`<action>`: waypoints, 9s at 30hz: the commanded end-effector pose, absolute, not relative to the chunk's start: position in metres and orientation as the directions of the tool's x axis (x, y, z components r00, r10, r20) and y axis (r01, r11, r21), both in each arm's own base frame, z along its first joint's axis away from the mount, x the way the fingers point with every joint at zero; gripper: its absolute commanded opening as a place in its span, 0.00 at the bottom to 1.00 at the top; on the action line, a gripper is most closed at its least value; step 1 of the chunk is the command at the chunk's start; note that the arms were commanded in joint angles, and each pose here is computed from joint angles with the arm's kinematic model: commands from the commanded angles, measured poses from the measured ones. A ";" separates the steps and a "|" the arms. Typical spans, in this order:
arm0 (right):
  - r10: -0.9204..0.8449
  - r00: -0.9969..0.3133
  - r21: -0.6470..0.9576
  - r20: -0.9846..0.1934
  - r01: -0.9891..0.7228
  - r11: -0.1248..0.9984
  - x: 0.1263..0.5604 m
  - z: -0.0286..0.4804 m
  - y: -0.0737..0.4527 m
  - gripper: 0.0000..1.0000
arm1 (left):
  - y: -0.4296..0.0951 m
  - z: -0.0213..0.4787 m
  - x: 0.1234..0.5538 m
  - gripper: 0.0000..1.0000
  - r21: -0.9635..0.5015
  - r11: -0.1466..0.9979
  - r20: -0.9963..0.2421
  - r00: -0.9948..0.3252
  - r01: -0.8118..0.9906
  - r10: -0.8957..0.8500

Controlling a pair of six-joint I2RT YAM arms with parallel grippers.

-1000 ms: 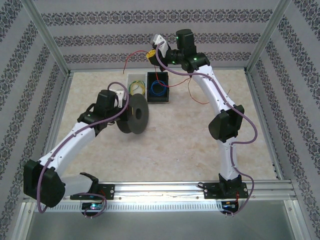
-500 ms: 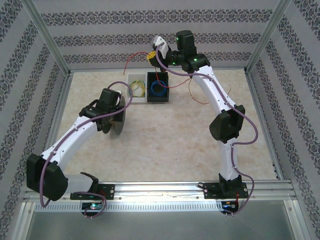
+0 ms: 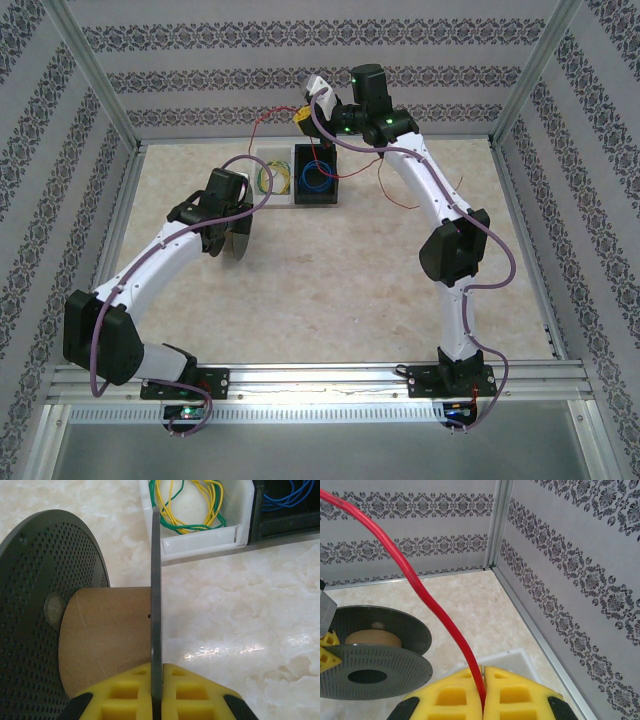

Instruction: Wrap the cables

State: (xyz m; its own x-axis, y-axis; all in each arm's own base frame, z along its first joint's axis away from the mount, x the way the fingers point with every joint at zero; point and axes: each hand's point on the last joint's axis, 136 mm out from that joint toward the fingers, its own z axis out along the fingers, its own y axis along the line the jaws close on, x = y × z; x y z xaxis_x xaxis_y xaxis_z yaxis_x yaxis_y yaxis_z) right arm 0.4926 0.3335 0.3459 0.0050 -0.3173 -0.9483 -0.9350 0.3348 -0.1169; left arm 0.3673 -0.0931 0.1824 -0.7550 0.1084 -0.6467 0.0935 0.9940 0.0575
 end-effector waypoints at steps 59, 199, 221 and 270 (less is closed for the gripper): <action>-0.457 -0.179 0.046 -0.871 -0.957 0.287 0.464 0.212 0.445 0.00 | -0.020 0.189 0.342 0.05 -0.059 0.998 -0.623 -0.782 0.021 -0.020; -0.589 0.228 -0.397 -0.776 -0.902 0.173 0.365 0.306 0.294 0.89 | -0.042 0.349 0.401 0.00 0.017 0.981 -0.823 -0.555 0.195 0.124; -0.722 0.253 -0.489 -0.644 -0.862 0.135 0.384 0.265 0.303 0.58 | -0.048 0.359 0.398 0.00 0.014 0.974 -0.840 -0.526 0.225 0.134; -0.827 -0.314 -0.377 -0.467 -0.774 0.508 0.521 0.105 0.260 0.00 | -0.075 0.435 0.390 0.00 -0.098 0.939 -0.935 -0.354 0.331 0.027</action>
